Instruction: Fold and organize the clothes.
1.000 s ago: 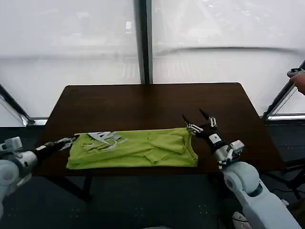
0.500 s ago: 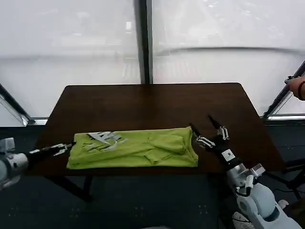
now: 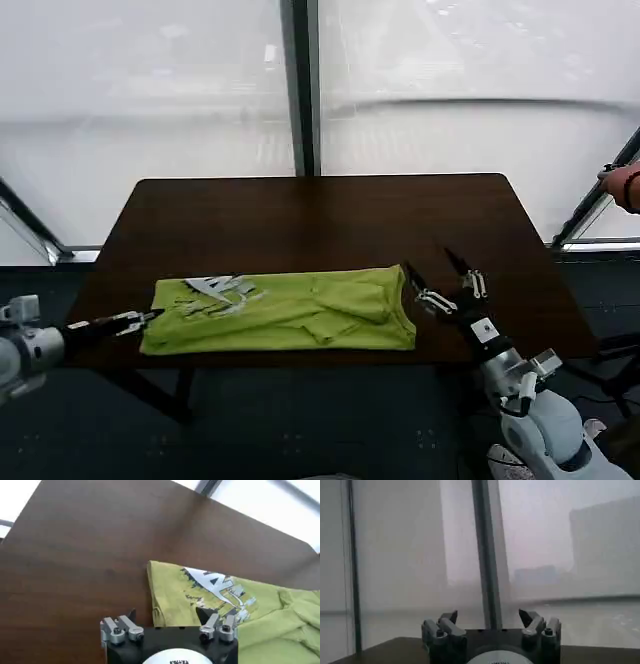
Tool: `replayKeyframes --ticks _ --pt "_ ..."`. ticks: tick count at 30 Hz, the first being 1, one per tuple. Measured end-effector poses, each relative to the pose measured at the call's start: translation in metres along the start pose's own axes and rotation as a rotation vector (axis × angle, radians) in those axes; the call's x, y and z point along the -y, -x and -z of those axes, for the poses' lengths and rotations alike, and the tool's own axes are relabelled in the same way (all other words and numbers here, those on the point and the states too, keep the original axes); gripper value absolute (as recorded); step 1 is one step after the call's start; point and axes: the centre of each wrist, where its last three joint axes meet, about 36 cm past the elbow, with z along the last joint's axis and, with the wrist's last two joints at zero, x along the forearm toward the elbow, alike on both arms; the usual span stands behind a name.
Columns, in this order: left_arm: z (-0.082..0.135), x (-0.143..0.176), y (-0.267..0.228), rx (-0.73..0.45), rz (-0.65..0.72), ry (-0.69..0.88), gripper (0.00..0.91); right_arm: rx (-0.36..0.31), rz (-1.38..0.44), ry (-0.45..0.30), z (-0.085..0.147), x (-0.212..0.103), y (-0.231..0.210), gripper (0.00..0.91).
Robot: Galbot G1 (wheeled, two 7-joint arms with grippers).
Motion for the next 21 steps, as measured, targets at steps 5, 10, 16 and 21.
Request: replayKeyframes --ticks 5,10,16,21 --pt "-0.007 0.005 0.004 -0.004 -0.041 -0.023 0.878 0.0 0.002 0.0 0.001 -0.002 -0.001 0.878" --pt "-0.011 0.009 0.009 -0.004 -0.062 -0.031 0.878 -0.002 -0.002 0.0 0.001 -0.005 -0.005 0.878" --pt "-0.015 0.013 0.014 -0.008 -0.08 -0.037 0.878 0.001 0.0 0.001 0.003 -0.01 -0.007 0.878" --pt "-0.019 0.018 0.019 -0.011 -0.092 -0.033 0.634 0.002 0.001 0.003 0.004 -0.013 -0.008 0.878"
